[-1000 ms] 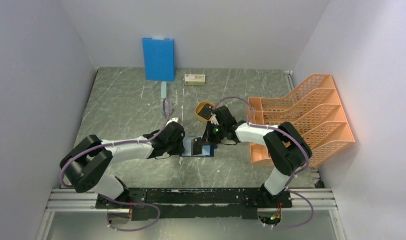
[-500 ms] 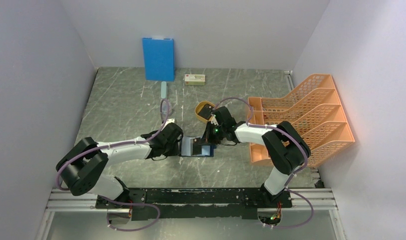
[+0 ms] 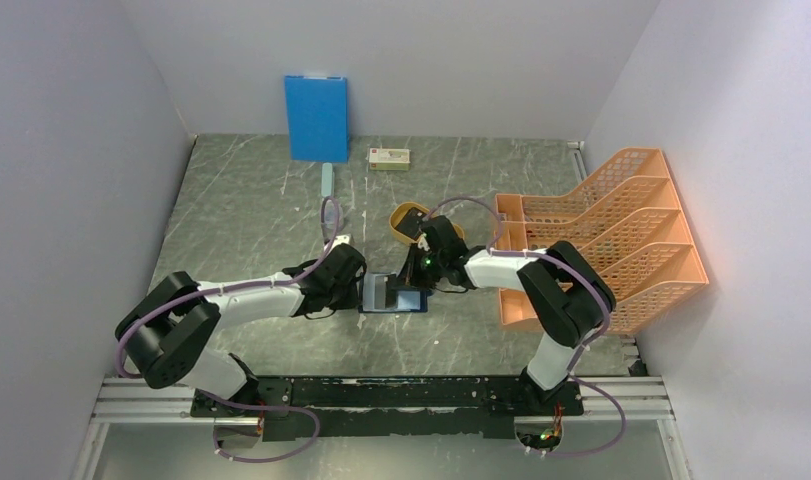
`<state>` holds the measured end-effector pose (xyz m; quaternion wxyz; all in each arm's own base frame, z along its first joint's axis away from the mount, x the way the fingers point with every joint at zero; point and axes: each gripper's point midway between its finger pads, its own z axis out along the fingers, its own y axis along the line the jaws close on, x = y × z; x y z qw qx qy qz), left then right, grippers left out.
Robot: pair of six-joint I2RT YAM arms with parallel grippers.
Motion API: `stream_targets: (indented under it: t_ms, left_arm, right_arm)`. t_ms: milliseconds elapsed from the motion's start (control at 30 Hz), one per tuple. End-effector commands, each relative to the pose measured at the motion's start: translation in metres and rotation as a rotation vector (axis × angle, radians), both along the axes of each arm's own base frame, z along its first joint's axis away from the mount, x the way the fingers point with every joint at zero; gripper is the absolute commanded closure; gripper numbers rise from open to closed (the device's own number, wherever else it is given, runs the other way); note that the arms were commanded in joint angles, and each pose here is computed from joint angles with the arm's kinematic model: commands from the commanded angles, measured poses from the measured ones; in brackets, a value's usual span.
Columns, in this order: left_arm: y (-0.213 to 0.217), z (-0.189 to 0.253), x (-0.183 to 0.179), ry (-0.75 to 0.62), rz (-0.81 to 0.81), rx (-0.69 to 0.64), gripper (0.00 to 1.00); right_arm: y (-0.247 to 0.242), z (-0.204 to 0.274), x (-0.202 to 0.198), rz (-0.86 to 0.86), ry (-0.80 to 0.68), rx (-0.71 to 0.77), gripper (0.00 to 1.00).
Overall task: Put the credit cards into the card holder
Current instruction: Insert the credit card into the card holder.
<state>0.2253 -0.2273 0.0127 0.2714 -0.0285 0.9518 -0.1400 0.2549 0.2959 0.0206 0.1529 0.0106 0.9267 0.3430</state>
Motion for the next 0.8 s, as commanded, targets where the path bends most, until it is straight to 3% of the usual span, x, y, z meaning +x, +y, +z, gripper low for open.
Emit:
stream_targets:
  t_ms: [0, 433, 767]
  left_arm:
    - [0.015, -0.027, -0.015, 0.076, -0.015, 0.076, 0.87]
    - [0.013, -0.031, -0.018, 0.084, -0.023, 0.063, 0.88]
    - [0.012, -0.028, -0.017, 0.077, -0.027, 0.059, 0.88]
  right_arm:
    - [-0.005, -0.028, -0.013, 0.002, 0.046, -0.081, 1.0]
    - [0.013, -0.023, -0.019, 0.027, 0.065, -0.025, 1.0]
    - [0.013, -0.005, -0.016, 0.004, 0.038, -0.001, 0.68]
